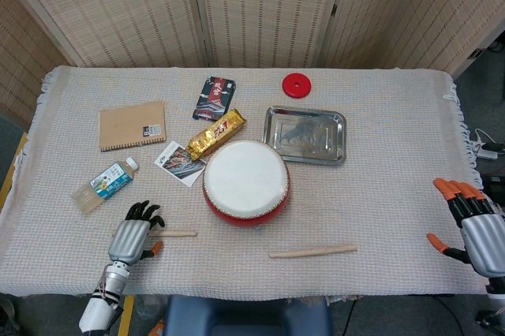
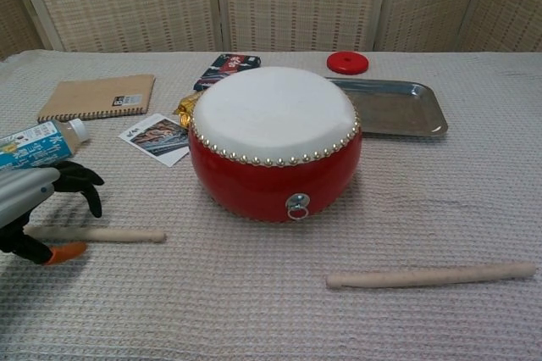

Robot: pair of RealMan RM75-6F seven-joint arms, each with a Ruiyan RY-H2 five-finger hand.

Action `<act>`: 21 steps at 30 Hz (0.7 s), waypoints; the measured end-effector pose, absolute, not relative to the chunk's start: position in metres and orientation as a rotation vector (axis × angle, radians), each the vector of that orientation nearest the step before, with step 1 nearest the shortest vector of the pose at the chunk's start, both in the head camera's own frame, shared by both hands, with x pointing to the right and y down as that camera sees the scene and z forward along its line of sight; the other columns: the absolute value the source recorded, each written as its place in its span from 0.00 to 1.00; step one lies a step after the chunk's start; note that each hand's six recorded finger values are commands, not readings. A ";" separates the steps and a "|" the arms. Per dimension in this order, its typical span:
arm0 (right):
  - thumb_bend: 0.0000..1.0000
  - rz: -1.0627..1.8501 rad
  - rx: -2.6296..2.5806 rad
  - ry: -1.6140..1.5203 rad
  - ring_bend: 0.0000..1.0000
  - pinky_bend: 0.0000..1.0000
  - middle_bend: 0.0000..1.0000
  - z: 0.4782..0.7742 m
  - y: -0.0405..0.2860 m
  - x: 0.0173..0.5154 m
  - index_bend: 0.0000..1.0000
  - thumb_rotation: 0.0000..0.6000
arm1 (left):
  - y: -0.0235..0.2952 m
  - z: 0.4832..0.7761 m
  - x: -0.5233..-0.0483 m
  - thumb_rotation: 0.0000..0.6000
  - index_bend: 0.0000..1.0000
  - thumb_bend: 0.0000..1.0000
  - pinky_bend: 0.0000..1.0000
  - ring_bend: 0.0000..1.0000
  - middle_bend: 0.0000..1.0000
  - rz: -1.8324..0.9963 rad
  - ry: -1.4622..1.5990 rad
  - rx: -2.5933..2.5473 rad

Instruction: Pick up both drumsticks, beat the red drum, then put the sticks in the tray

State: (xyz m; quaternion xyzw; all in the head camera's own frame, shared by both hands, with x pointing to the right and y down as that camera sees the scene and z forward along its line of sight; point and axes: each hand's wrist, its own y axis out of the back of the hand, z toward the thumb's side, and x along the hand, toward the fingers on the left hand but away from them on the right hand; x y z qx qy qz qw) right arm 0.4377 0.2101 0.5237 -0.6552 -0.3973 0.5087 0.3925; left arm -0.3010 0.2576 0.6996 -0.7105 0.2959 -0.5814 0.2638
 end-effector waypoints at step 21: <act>0.12 1.300 -1.657 -1.038 0.00 0.15 0.10 0.521 0.213 0.445 0.00 1.00 | 0.257 0.718 -0.291 1.00 0.61 0.47 0.08 0.08 0.27 -1.604 0.811 -1.949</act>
